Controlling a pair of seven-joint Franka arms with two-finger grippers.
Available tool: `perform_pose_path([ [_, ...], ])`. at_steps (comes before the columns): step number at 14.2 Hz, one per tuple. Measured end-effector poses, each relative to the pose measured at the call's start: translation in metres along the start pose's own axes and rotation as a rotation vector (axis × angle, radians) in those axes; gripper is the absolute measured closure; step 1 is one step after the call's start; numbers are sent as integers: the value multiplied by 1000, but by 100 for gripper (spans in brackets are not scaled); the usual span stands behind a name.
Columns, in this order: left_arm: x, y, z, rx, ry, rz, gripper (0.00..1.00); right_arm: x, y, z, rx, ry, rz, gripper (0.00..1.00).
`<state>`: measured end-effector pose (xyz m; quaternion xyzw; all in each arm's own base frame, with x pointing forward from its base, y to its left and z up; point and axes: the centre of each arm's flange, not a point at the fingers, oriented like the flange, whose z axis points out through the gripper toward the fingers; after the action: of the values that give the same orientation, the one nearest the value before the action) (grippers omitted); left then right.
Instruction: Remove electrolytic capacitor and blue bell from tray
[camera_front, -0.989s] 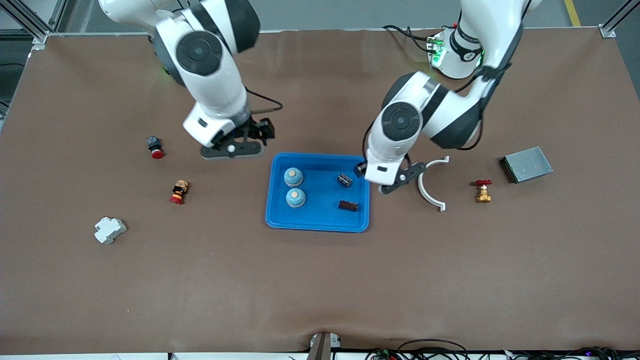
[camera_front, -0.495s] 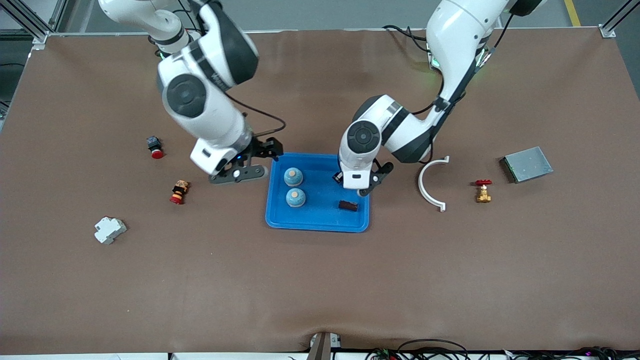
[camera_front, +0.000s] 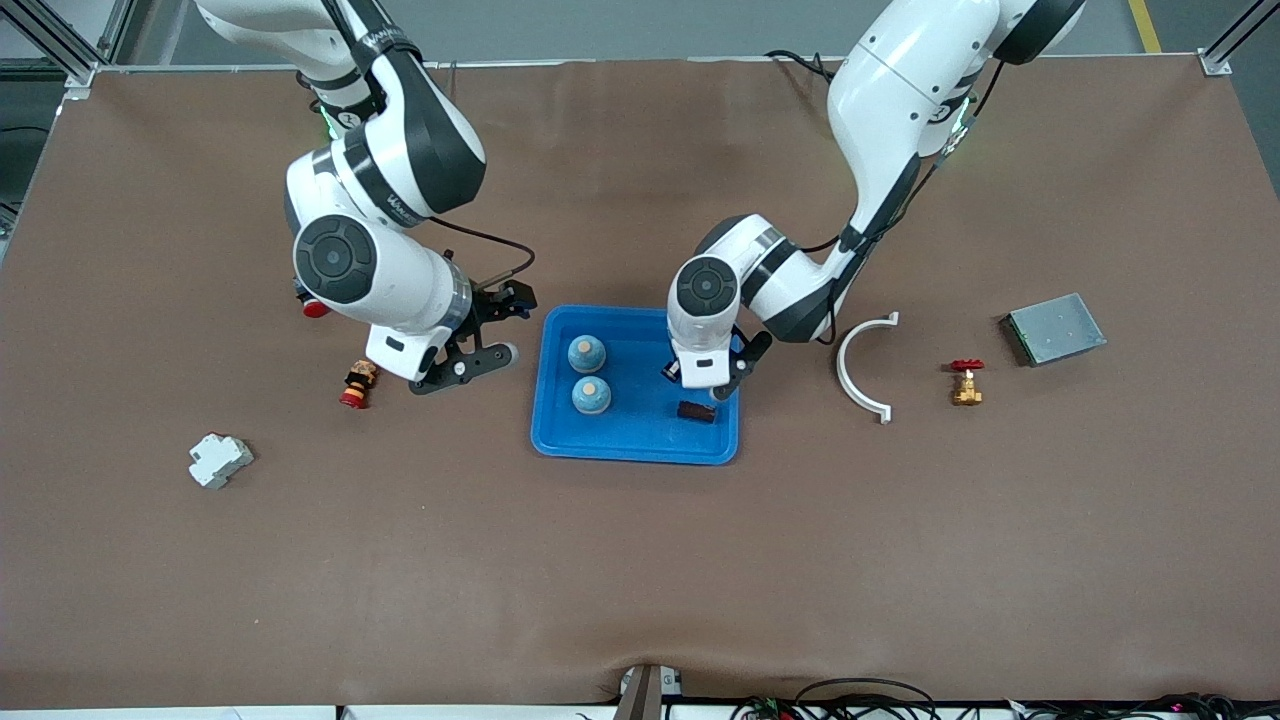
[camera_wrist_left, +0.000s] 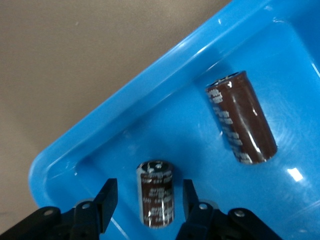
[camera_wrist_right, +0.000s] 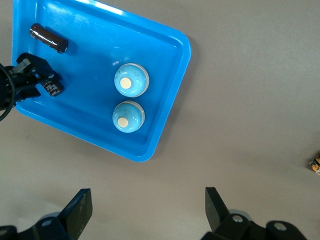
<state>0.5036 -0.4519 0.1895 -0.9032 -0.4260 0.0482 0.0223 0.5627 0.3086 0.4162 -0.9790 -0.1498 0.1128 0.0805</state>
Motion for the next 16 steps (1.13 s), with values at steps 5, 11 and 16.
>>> perform_pose_path([
  [5,2,1,2,-4,0,-9,67,7,41,-12,8,19,49,0],
  [11,45,-6,-113,-21,56,-56,67,7,37,-11,-32,29,42,0],
  [16,138,-56,-204,33,96,-52,67,10,-3,-6,-18,106,295,0],
])
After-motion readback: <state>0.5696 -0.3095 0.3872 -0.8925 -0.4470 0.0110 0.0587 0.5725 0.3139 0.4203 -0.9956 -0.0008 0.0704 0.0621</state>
